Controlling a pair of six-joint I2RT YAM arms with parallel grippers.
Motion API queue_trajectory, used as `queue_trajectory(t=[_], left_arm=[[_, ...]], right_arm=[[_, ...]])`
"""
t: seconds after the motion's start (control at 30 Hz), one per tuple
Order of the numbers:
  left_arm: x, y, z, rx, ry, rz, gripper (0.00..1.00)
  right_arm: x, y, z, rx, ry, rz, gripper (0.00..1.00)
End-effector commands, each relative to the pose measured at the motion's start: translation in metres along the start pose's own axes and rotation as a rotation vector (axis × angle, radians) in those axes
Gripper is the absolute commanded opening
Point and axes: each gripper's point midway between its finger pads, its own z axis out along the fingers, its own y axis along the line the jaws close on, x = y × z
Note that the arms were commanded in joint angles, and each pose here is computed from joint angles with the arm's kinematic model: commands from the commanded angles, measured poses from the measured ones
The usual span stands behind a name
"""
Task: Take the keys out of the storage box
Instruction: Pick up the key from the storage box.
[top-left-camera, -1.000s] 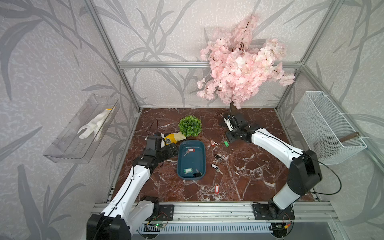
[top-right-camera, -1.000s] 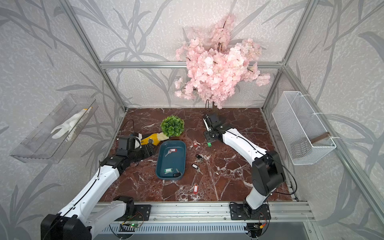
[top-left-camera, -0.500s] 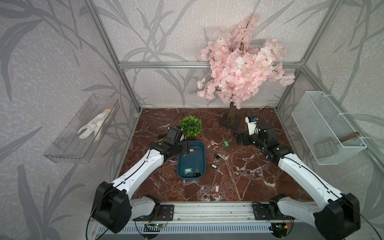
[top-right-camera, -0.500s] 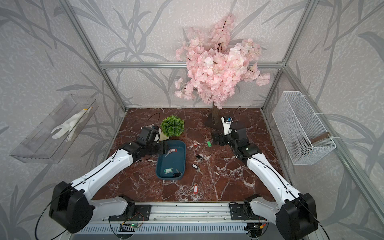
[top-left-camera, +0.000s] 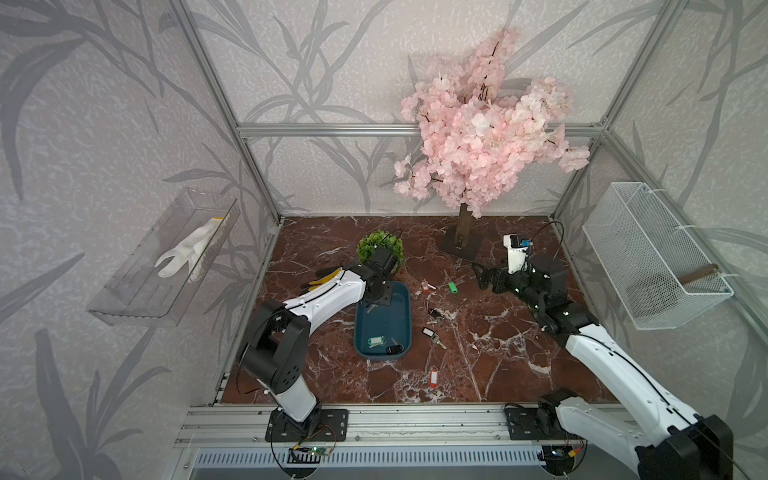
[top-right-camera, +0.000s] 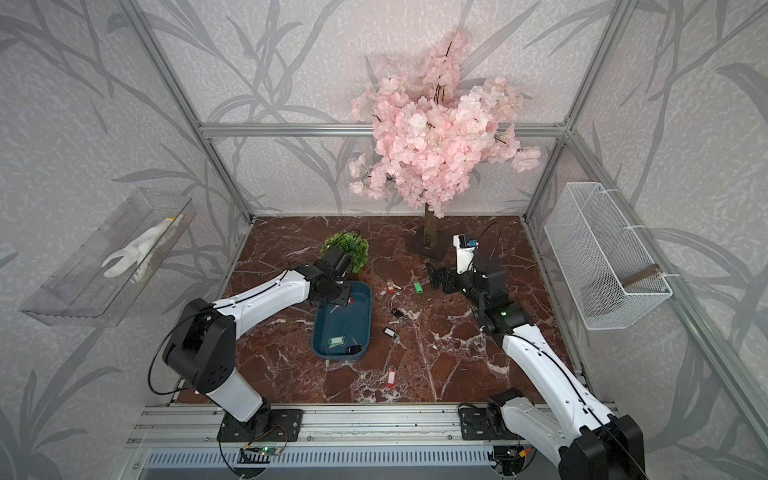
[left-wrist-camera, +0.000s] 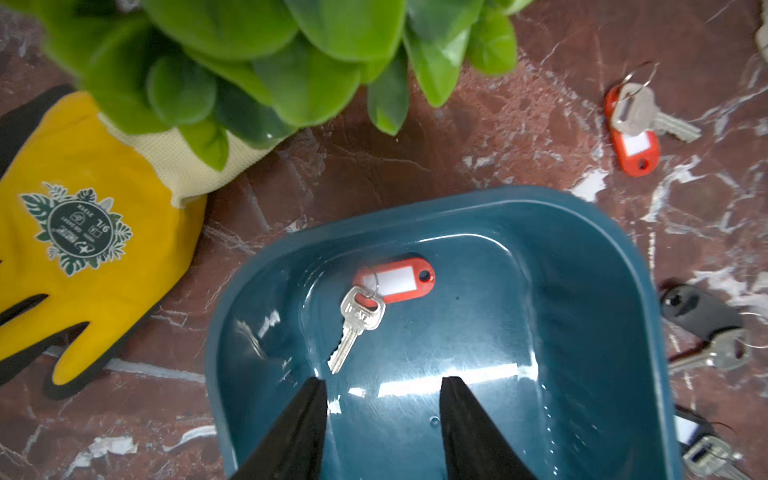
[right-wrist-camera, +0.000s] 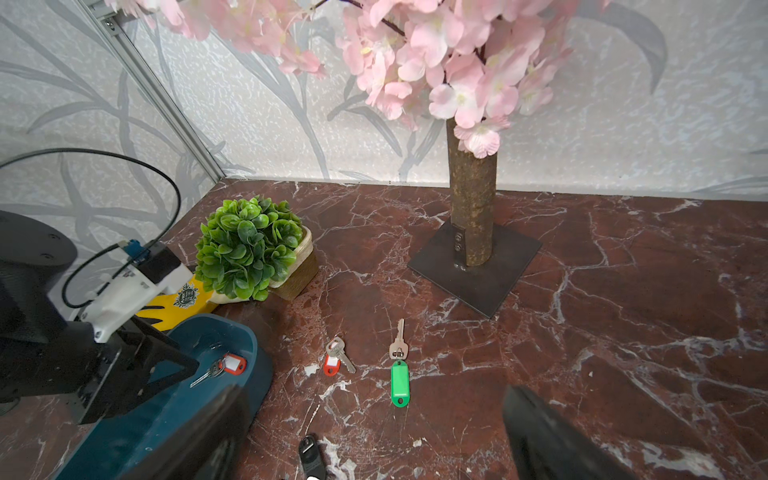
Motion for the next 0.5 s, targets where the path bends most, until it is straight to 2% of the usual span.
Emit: queue_trajectory(t=[0.0, 0.47], left_arm=[[-0.008, 0.004, 0.005, -0.054, 0.004, 0.036, 0.46], [-0.005, -0.001, 0.038, -0.072, 0.055, 0.055, 0.41]], right_arm=[[-0.005, 0.0, -0.003, -0.001, -0.032, 0.012, 0.99], [-0.002, -0.002, 0.002, 0.001, -0.02, 0.025, 0.99]])
